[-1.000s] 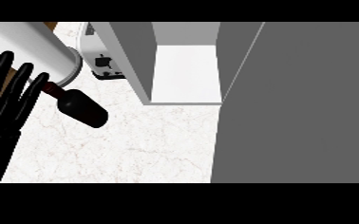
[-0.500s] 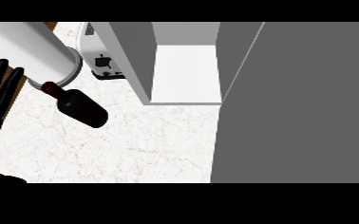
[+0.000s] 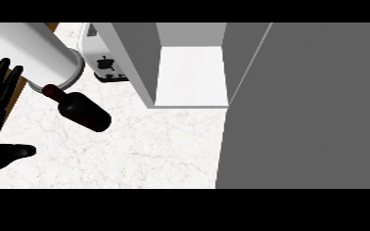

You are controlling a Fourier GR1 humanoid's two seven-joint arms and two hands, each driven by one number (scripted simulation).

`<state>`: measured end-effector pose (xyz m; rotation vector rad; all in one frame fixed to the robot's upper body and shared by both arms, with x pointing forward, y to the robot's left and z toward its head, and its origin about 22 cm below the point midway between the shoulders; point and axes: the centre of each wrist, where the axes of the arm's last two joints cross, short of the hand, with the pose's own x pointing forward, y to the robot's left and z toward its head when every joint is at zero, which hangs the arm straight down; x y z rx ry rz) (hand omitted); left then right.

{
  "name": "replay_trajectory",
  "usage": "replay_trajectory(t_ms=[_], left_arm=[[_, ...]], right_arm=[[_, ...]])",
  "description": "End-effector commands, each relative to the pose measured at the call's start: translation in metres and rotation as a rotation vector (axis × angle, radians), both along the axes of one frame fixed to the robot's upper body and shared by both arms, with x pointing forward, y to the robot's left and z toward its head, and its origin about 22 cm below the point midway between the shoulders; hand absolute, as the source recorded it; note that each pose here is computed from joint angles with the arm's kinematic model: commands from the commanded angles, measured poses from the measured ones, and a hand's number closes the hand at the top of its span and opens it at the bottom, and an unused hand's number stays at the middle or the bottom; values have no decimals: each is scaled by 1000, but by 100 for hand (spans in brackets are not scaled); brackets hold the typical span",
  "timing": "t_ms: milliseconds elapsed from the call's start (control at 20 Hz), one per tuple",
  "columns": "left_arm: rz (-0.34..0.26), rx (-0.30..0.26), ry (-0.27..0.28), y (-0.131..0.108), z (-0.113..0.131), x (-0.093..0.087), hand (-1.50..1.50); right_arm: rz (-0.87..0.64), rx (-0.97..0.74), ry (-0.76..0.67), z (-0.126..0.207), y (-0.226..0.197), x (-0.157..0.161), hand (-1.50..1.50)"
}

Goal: Pick up the wine, place it into the cabinet and close the cabinet

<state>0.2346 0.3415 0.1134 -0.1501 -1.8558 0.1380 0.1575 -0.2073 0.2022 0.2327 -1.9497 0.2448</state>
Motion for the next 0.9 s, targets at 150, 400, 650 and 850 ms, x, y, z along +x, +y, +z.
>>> replay_trajectory(t_ms=[150,400,650,850], left_arm=[[10,21,76,12,-46,26,-150],[14,22,123,32,-71,31,-150],[7,48,166,33,-93,37,-150],[5,51,195,24,-143,45,-150]], right_arm=[[31,45,-28,14,-7,-25,-150],[37,24,-12,13,4,-24,-150],[30,29,-10,3,9,-17,-150],[33,28,-31,8,-6,-10,-150]])
